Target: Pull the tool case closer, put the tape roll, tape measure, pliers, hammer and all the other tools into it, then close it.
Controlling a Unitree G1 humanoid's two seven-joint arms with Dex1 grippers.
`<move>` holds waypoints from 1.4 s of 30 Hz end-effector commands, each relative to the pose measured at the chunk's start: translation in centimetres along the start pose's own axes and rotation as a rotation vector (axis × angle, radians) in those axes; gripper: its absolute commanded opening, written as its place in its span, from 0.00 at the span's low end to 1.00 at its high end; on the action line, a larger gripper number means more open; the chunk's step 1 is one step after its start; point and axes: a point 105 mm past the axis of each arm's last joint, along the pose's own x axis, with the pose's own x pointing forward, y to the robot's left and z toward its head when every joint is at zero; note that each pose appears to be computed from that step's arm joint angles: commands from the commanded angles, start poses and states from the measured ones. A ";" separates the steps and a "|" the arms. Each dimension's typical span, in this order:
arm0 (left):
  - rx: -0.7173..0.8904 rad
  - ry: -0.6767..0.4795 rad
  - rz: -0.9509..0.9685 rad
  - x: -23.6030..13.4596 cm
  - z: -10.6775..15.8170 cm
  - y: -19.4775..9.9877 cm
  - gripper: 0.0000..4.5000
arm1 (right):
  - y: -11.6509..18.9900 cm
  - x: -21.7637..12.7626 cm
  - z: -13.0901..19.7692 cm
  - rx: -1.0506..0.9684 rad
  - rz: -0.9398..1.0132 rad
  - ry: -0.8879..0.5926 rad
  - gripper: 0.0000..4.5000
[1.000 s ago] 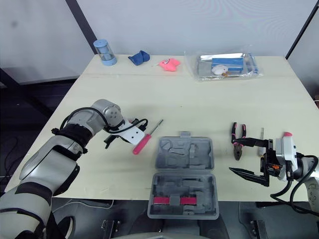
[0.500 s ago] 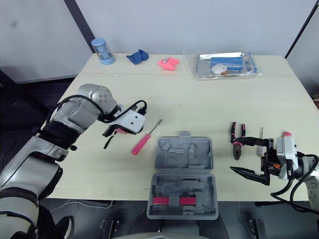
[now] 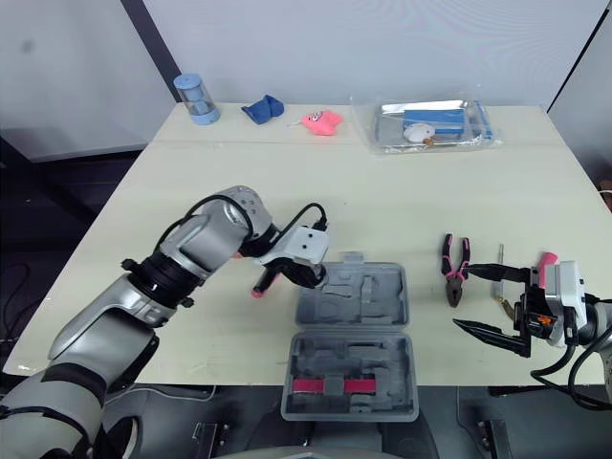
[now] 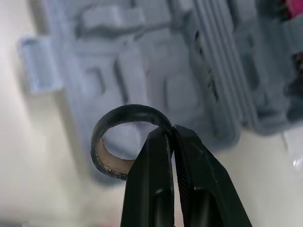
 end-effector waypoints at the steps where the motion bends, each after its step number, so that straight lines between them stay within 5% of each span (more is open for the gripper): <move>1: -0.024 -0.009 -0.017 0.6 0.5 0.5 0.02 | -0.3 -0.7 1.1 -0.048 -0.012 -0.004 1.00; 42: -0.094 0.071 -0.014 2.3 -2.5 2.3 0.02 | -0.2 -1.5 0.8 -0.050 -0.052 0.021 1.00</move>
